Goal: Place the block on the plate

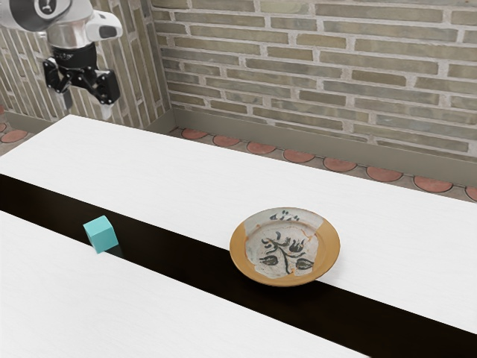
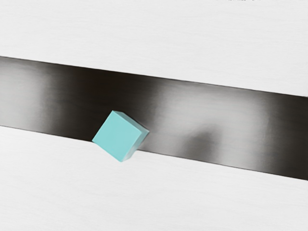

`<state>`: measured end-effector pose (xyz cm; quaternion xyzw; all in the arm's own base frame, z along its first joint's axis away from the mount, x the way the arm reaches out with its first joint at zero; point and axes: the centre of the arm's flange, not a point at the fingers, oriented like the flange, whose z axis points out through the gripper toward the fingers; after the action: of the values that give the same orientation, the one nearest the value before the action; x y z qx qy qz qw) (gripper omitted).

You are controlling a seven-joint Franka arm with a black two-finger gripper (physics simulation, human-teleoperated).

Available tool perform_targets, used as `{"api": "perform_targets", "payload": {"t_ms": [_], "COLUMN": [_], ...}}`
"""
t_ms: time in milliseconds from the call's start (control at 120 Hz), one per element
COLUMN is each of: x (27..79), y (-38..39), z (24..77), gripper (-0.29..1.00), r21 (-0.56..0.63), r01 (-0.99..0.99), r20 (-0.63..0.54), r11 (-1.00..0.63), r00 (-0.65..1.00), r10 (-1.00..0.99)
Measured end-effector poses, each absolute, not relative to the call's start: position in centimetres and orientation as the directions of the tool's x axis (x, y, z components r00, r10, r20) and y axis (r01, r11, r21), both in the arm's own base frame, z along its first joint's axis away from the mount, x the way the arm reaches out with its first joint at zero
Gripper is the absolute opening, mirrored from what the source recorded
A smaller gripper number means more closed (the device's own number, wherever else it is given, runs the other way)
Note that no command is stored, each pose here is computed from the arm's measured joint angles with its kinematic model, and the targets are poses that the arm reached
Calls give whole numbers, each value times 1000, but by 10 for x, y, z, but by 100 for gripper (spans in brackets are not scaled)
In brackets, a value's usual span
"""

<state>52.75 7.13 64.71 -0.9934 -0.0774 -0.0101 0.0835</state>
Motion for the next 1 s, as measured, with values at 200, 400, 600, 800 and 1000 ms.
{"api": "perform_targets", "payload": {"t_ms": [200,400,600,800,1000], "x": [528,527,518,509,512], "y": [75,111,135,146,145], "z": [641,532,444,373,339], "gripper": [70,70,70,70,70], "r21": [-166,-176,-148,-143,-109], "r01": [172,249,442,616,750], "r20": [30,-71,-103,-102,-73], "r11": [-971,-952,-885,-775,-653], "r00": [985,962,883,770,649], "r10": [169,264,458,630,757]}}
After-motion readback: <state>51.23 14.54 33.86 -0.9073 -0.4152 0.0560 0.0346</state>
